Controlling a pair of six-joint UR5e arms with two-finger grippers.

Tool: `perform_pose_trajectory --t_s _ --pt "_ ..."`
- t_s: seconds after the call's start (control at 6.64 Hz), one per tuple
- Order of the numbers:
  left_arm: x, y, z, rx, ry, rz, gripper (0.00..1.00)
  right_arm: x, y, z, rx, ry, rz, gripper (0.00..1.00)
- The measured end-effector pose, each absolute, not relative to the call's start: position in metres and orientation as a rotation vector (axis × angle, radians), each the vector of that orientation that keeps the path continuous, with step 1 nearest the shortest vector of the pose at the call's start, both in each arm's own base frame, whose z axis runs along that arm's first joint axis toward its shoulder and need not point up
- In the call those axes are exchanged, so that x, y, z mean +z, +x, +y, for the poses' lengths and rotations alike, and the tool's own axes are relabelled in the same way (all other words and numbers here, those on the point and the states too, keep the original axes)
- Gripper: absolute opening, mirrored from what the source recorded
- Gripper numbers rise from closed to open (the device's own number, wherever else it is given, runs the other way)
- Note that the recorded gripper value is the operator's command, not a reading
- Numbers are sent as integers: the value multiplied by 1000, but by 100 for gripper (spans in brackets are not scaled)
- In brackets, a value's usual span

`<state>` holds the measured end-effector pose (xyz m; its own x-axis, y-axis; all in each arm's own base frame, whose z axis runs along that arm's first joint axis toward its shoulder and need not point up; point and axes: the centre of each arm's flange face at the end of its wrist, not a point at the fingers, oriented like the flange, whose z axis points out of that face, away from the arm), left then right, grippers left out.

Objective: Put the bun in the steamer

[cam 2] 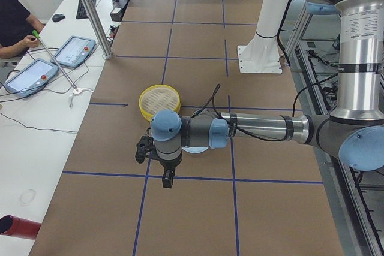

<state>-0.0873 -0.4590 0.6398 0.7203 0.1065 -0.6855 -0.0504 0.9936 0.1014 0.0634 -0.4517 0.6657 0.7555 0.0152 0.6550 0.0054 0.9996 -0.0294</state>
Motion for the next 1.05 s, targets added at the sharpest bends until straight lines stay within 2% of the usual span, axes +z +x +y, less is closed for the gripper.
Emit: perform_pose_trajectory --t_s 0.6,1.05 --pt "630 -86 -464 100 108 768 100 666 63 -452 6 -30 -714 100" --pt "599 -83 -483 131 169 756 100 666 64 -452 6 -30 -714 100"
